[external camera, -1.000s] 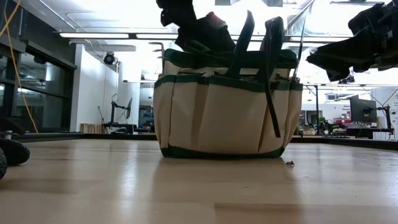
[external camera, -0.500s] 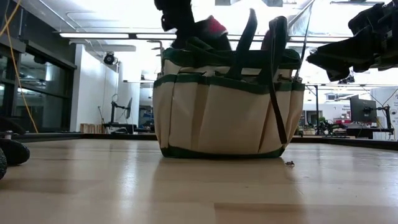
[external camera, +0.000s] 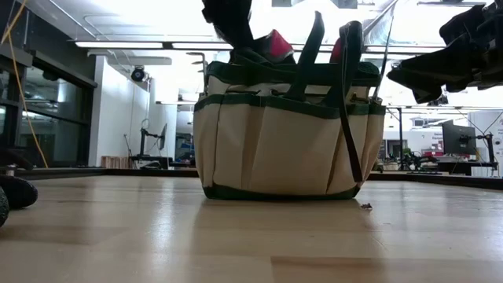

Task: Pick & Place Garden tools in Gardening bag
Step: Put the red glove into the gardening bag

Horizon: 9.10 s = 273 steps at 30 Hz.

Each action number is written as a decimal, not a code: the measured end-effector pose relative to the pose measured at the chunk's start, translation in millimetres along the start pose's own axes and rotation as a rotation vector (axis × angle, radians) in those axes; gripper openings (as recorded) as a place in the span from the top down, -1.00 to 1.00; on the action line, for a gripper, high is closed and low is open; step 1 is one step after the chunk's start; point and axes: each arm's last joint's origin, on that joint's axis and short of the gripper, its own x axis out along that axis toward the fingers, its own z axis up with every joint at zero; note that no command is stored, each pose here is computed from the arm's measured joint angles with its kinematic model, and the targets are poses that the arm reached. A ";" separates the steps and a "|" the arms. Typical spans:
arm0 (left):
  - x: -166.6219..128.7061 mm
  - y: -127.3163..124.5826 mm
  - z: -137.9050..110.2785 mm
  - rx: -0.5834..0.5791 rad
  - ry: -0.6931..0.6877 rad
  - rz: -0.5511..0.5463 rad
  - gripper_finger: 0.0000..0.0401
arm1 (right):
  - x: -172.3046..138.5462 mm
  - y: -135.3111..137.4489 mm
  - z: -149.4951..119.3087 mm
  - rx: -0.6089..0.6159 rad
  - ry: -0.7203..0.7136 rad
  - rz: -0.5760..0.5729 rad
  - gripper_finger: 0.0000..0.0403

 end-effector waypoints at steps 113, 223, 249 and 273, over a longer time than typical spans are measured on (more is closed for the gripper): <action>-10.3 33.2 5.9 0.646 -0.136 -0.107 1.00 | 0.0 0.1 0.2 0.000 -0.002 0.001 0.06; 45.1 71.6 -26.4 0.079 0.017 -0.013 1.00 | -0.8 -6.5 3.8 0.605 -0.112 -0.209 0.06; 45.0 71.6 -26.3 0.042 0.016 -0.014 1.00 | 66.1 -5.1 47.9 0.535 0.286 -0.318 0.06; 45.0 71.7 -26.3 -0.030 0.017 -0.011 1.00 | 150.3 1.7 65.9 0.352 0.521 -0.107 0.06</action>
